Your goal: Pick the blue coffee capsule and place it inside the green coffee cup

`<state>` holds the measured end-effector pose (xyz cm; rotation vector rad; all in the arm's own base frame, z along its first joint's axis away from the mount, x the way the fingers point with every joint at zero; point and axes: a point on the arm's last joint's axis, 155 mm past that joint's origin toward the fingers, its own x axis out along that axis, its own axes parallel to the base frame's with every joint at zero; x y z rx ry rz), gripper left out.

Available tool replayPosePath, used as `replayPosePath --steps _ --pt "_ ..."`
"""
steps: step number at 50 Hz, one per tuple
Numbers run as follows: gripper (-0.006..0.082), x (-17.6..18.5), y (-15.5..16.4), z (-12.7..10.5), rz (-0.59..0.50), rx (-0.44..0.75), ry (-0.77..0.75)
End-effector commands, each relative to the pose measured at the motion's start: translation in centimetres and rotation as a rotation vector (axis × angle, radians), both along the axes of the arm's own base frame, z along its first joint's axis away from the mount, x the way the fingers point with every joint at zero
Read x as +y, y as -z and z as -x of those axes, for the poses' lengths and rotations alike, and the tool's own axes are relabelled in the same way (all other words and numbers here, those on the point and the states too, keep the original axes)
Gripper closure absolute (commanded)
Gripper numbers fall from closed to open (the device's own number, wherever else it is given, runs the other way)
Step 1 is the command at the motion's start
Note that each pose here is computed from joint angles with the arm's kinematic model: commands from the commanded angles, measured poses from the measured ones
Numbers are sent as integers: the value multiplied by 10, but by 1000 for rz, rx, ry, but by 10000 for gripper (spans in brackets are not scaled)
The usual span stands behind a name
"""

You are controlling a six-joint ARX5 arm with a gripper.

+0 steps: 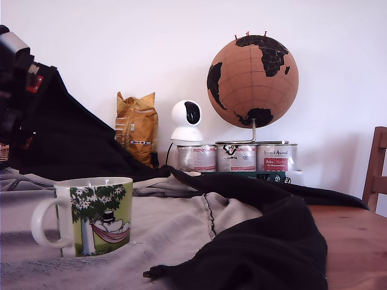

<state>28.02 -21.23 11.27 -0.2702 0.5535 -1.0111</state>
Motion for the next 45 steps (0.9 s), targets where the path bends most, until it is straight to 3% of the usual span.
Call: replayPosePath --steps 1,9,20,28,45 --pt "131 1 -17 -6 12 -51 -24" --pt "303 15 -49 -23 13 -156 -125" --pt "795 33 -117 -28 46 -341 -215" --pt "786 63 -149 -35 9 -410 -379" --pt "786 131 -161 -18 -242 -321 -639"
